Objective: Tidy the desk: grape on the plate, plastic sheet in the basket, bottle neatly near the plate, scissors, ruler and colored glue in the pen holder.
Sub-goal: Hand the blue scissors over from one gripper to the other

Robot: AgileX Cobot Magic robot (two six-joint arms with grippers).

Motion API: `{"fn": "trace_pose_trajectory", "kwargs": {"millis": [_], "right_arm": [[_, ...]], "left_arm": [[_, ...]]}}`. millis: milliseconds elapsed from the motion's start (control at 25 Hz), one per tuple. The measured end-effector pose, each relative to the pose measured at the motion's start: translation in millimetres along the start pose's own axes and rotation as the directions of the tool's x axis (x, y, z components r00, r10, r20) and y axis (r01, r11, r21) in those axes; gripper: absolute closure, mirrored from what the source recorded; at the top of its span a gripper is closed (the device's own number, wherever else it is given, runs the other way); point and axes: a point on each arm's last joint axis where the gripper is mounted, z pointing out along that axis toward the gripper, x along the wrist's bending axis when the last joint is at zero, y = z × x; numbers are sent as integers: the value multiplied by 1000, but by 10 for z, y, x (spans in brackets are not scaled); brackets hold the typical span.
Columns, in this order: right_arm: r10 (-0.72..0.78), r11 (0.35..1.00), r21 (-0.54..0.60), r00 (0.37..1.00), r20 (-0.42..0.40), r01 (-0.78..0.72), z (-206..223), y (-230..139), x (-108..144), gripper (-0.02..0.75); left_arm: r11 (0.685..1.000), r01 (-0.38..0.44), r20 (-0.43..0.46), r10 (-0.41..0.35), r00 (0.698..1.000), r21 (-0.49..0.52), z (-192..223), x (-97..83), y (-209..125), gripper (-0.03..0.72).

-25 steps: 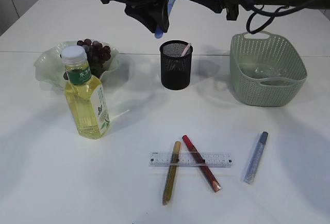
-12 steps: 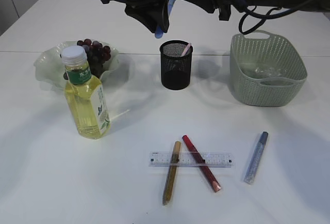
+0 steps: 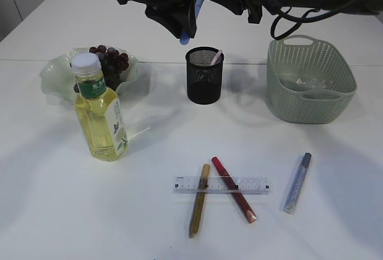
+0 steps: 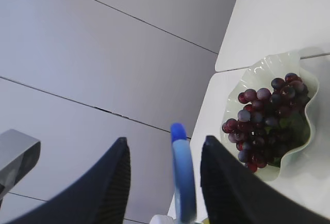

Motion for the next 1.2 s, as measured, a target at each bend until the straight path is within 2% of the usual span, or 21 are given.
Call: {"fn": "trace_pose_trajectory", "kwargs": {"millis": [800, 1080, 1200], "right_arm": [[3, 1000, -5, 1000, 9, -3, 32, -16, 6, 375], [19, 1000, 6, 1000, 18, -19, 32, -27, -2, 474], [14, 1000, 25, 999, 33, -14, 32, -44, -15, 491]], "left_arm": [[1000, 0, 0, 0, 1000, 0, 0, 0, 0, 556], [1000, 0, 0, 0, 1000, 0, 0, 0, 0, 556], [1000, 0, 0, 0, 1000, 0, 0, 0, 0, 556]]}}
